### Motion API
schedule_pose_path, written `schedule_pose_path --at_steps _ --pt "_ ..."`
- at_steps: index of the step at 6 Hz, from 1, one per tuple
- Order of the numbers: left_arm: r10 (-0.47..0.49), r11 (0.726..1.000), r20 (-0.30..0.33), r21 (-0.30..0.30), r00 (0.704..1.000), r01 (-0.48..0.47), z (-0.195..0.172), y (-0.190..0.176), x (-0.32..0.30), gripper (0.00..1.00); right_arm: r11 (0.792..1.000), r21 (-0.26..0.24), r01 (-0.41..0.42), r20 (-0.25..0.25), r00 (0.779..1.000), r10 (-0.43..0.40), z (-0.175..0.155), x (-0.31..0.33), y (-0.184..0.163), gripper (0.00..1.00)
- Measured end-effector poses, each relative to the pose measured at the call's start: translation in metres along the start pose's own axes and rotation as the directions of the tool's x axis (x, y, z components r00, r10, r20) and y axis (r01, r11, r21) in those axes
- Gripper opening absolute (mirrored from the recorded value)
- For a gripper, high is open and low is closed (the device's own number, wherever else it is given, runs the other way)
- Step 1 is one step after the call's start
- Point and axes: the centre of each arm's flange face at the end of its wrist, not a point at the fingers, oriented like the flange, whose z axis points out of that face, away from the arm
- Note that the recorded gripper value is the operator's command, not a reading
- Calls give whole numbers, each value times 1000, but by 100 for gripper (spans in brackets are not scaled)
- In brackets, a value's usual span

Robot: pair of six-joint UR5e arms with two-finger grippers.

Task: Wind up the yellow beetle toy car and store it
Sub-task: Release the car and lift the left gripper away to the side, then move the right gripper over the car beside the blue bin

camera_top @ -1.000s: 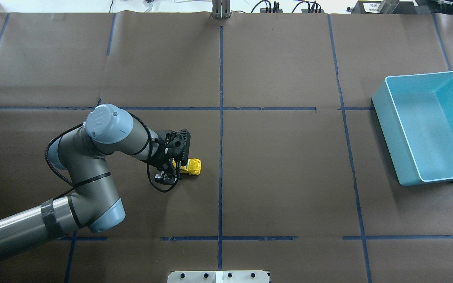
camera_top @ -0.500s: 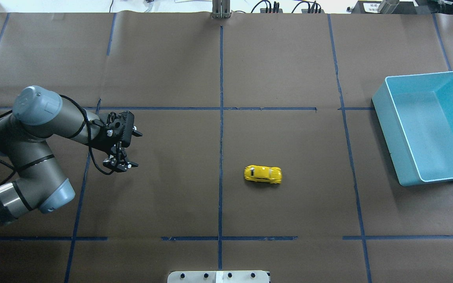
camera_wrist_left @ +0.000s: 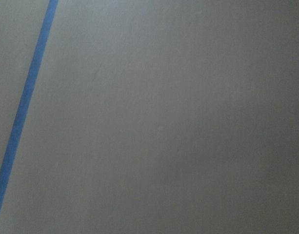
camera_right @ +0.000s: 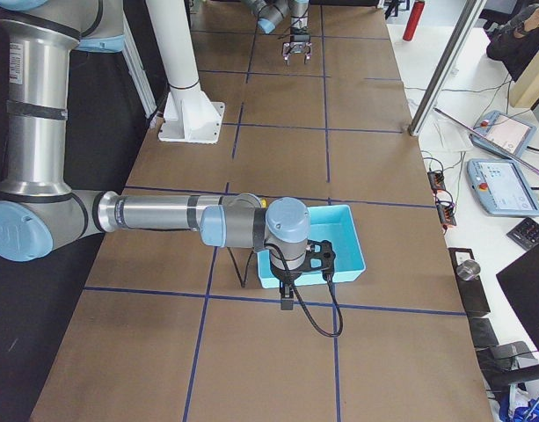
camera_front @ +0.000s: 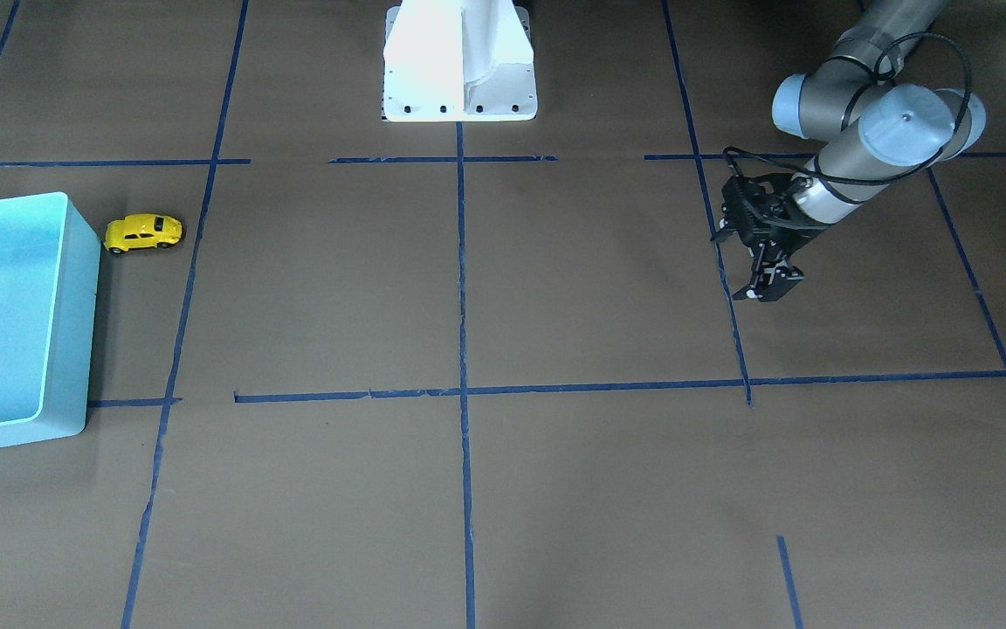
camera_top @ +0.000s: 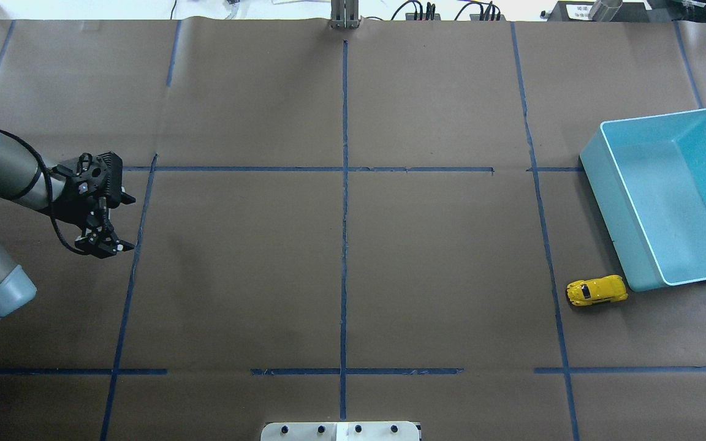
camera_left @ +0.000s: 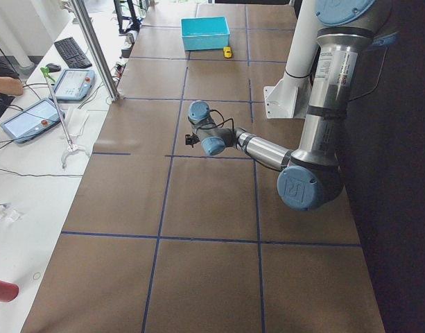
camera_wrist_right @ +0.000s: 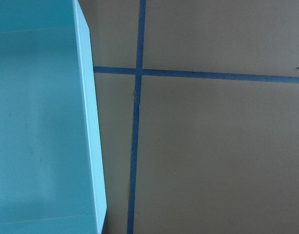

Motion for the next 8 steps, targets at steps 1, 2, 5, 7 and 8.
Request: schedule_pose_path --at_steps 1,2,5,7,8 --pt "-67 997 24 -41 997 68 -21 22 -9 100 1000 4 4 -9 1000 -4 -2 -1 -3 100" --pt "-123 990 51 -67 991 127 -38 39 -21 100 1000 12 14 -18 1000 -14 -7 -5 -9 100" --pt "-379 906 185 -127 907 404 -115 146 -58 100 990 24 137 -21 990 -136 -57 -103 -47 100" --pt "-571 780 268 -119 776 615 -176 223 -76 100 958 23 285 -21 958 -284 -80 -196 -57 100" --pt "-668 708 247 -80 702 702 -193 256 -76 100 926 41 375 -18 927 -375 -89 -238 -45 100"
